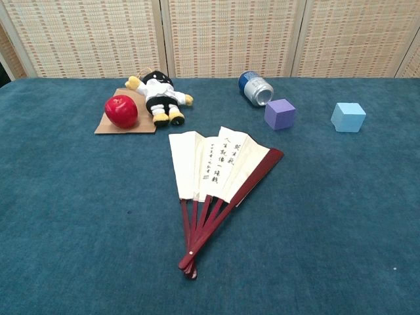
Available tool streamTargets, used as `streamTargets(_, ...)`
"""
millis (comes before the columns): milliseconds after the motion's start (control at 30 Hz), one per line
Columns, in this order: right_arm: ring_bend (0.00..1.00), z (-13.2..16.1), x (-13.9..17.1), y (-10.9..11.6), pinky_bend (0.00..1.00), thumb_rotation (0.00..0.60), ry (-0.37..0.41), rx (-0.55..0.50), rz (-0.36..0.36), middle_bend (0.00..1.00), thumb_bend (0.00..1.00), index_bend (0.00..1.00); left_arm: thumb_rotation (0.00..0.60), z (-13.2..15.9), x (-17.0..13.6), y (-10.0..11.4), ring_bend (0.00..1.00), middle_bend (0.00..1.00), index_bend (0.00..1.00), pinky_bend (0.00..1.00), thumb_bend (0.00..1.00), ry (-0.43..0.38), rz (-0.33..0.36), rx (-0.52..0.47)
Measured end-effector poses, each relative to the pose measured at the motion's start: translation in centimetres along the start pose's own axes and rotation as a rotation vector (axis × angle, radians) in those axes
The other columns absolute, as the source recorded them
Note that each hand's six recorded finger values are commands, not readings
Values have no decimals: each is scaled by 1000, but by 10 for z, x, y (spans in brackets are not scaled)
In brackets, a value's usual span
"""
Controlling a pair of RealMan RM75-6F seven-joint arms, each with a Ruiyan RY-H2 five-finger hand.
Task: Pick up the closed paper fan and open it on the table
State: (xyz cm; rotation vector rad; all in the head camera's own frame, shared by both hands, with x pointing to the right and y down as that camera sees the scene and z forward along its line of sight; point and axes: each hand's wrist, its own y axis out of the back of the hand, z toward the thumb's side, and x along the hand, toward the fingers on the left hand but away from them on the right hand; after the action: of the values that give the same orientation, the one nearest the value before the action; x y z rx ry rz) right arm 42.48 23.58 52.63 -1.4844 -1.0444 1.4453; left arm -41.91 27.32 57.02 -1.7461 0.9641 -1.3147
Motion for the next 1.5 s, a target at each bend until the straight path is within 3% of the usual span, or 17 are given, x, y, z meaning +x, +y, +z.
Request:
streamTargets(300,0,4,-4,-5,0,600,22,-10,-1,0,157,0,600,4,-1,-5,0,0,0,70,459,-15,-2,7)
streamTargets(467,0,27,-16,-20,0,600,108,-10,42,0,157,4,600,4,-1,-8,0,0,0,65,460,-32,0,-20)
streamTargets(700,0,97,-60,-51,0,600,336,47,114,0,157,256,600,1,0,-13,0,0,0,65,460,-25,-21,-43)
streamTargets(933,0,181,-104,-104,0,600,519,107,166,0,157,341,600,-5,0,-13,0,0,0,66,459,-2,-16,-26)
streamTargets(1300,0,243,-138,-180,0,600,552,147,178,0,157,354,600,-15,3,-15,0,0,0,73,459,45,-25,4)
streamTargets(1500,0,262,-146,-204,0,600,545,128,171,0,157,403,600,-16,5,-13,0,0,0,73,460,55,-25,9)
